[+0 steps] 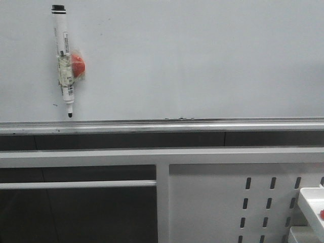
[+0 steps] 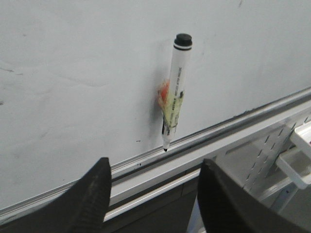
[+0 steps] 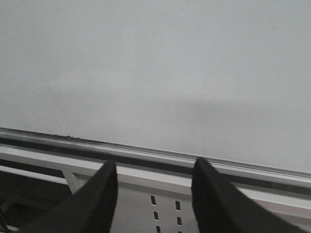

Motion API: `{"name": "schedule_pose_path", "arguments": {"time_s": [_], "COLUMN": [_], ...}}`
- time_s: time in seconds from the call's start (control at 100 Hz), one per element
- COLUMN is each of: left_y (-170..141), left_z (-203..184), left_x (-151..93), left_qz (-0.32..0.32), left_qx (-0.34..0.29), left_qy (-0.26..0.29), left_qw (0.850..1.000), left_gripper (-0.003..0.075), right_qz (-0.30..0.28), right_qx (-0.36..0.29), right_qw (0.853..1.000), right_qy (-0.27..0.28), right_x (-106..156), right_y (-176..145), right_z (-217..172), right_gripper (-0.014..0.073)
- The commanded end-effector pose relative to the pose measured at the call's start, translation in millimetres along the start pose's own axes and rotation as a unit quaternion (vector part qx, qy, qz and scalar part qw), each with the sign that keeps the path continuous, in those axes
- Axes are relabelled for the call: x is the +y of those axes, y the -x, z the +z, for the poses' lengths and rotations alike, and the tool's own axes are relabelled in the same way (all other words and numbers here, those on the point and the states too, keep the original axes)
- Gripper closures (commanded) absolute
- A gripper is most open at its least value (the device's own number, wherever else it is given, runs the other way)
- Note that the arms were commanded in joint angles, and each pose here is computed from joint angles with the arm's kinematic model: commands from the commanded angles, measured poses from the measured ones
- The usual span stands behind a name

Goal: Write number 1 on whiteboard

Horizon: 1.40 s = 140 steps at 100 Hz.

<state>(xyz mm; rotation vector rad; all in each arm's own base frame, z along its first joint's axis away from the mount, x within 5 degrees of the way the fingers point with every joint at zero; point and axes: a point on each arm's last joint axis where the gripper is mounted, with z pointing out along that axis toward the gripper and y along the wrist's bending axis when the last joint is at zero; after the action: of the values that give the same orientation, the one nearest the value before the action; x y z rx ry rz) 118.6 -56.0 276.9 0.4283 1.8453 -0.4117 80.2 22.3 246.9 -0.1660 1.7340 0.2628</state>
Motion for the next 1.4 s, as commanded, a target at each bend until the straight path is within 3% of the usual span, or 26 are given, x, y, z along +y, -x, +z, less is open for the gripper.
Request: {"name": "schedule_pose_path", "arguments": {"time_s": [0.0,0.24,0.42,0.77,0.97,1.16,1.39], "left_y": [13,9,1,-3,-2,-2,4], "left_z": [5,29,48,66,71,77,90], "left_x": [1,-1,-15,-43,-47,-47,-53], "left_qz": [-0.032,-0.031,-0.011,0.044,-0.019,-0.024,-0.024], "left_qx": [-0.025,-0.009,0.017,-0.012,-0.042,-0.049,-0.045], "left_qy": [0.008,0.025,0.008,0.022,0.035,0.045,0.046], "left_qw": [0.999,0.999,1.000,0.999,0.998,0.997,0.998], "left_gripper": [0.0356,0.0351,0.0350,0.0348,0.0345,0.0265,0.0258], "right_qz": [-0.007,-0.008,-0.008,-0.008,-0.008,-0.008,-0.008], "right_qx": [-0.051,-0.050,-0.045,-0.034,-0.032,-0.032,-0.034], "right_qw": [0.999,0.999,0.999,0.999,0.999,0.999,0.999], "right_qy": [0.010,0.010,0.009,0.006,0.005,0.005,0.006], "right_x": [3,3,3,2,2,2,2], "right_y": [19,19,18,15,14,14,14], "right_z": [0,0,0,1,1,1,1], "right_gripper": [0.0277,0.0277,0.0277,0.0277,0.0277,0.0277,0.0277]}}
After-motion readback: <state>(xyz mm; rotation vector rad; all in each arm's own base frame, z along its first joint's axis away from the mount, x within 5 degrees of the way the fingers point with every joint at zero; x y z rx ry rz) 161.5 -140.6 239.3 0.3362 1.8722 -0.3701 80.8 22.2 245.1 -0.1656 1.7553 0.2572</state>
